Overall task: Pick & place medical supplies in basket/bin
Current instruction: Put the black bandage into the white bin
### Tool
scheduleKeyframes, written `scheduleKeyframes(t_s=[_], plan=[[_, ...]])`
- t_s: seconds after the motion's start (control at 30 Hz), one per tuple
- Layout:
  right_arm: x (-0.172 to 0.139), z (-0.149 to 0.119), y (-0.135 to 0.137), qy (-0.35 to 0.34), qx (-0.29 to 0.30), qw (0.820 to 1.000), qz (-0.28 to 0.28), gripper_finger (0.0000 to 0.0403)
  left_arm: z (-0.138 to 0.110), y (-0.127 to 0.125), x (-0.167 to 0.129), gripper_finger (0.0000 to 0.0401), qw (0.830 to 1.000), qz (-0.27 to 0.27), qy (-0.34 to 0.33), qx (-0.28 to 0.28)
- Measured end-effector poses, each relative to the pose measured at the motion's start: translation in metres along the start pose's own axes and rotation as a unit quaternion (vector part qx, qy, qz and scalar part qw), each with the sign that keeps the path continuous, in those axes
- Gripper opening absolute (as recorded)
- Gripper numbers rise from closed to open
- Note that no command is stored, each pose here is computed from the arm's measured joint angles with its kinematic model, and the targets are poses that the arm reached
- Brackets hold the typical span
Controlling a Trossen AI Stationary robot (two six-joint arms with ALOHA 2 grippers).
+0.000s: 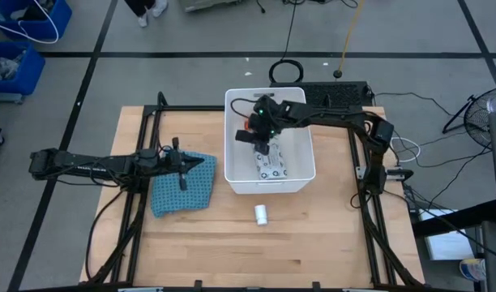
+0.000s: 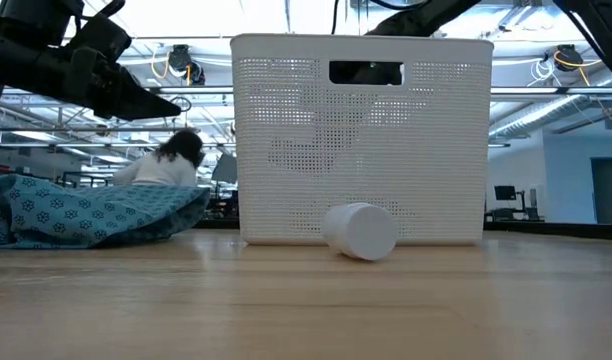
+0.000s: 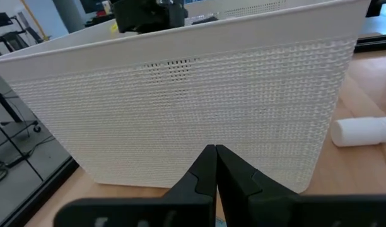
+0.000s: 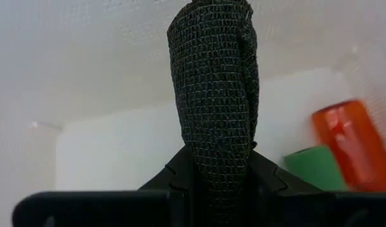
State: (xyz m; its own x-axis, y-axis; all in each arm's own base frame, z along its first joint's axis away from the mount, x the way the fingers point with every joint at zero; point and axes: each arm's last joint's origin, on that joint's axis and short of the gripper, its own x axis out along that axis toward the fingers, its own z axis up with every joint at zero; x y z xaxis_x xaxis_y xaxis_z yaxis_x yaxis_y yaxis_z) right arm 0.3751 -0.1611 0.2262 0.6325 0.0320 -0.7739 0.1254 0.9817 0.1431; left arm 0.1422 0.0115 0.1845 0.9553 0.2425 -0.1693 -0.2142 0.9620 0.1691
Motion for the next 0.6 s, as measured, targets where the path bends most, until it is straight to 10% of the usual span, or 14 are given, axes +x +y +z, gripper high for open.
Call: scheduleKeyframes(t_s=[0.27, 0.6], plan=[[0.000, 0.003, 0.003, -0.014, 0.157, 0.987, 0.039, 0.0070, 0.000, 0.000, 0.000, 0.0010, 1.000, 0.002, 0.002, 0.001], [0.016, -0.018, 0.002, -0.002, 0.168, 0.985, 0.038, 0.0066, 0.000, 0.000, 0.000, 0.0010, 1.000, 0.002, 0.002, 0.001]])
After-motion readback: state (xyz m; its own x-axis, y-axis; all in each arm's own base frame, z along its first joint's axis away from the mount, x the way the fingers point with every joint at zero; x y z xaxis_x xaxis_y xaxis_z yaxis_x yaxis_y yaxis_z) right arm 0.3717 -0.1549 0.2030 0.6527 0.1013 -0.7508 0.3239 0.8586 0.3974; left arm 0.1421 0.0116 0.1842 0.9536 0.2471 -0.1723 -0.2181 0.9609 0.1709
